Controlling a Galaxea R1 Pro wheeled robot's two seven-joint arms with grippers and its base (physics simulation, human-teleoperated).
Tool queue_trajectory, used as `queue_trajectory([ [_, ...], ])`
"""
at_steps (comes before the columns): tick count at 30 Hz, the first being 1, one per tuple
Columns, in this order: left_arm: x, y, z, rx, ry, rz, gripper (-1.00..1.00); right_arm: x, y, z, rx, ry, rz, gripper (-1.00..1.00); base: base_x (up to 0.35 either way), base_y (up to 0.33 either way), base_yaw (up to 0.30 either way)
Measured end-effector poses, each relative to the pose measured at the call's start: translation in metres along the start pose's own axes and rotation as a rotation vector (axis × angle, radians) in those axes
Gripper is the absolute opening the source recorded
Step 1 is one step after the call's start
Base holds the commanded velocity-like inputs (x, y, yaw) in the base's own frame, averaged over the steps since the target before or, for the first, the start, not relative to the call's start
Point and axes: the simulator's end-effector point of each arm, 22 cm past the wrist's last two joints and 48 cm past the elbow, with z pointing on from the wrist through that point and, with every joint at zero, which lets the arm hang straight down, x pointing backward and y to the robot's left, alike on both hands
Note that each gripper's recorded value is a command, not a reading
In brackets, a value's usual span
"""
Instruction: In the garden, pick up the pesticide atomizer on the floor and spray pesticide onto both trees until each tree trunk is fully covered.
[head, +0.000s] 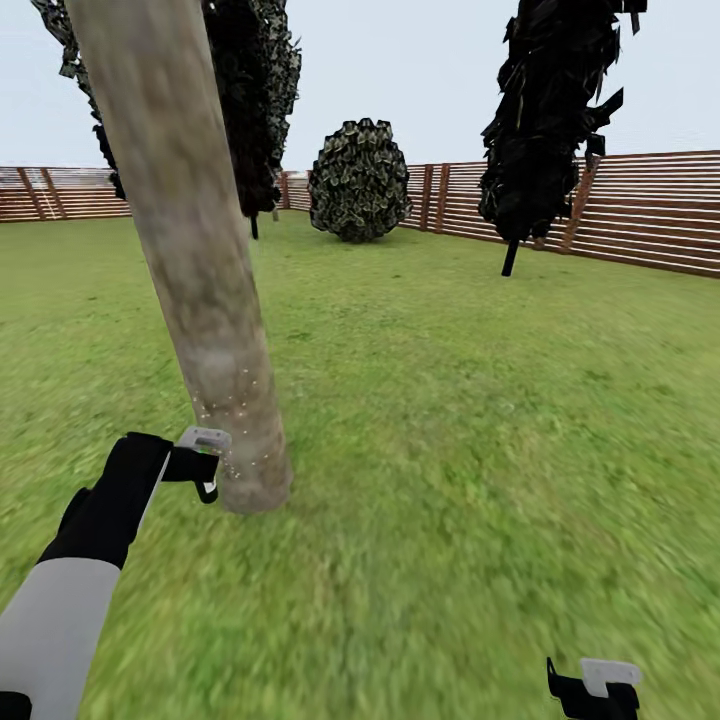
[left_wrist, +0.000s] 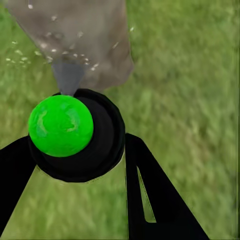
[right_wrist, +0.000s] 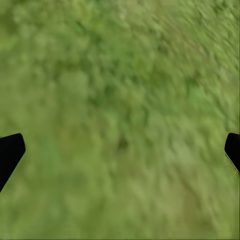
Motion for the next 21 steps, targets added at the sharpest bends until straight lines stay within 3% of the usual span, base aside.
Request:
queue_trajectory([
  [7, 0.0006, 0.0023, -0.0002, -0.004, 0.0, -0.001, -1.0, 0.0, 0.0001, 0.0, 0.0, 0.0, 0.0, 1.0, 0.228, -0.195, 0.01],
  [18, 0.0008, 0.0042, -0.0004, -0.008, 0.001, 0.001, -1.0, -0.0001, 0.0002, 0.0, -0.001, 0.0, -0.001, 1.0, 0.019, -0.27, 0.26],
  [21, 0.003, 0.0061, 0.0004, -0.011, 0.006, 0.001, -1.0, -0.0001, 0.0002, 0.0, -0.001, 0.0, -0.001, 1.0, 0.044, -0.275, 0.086],
])
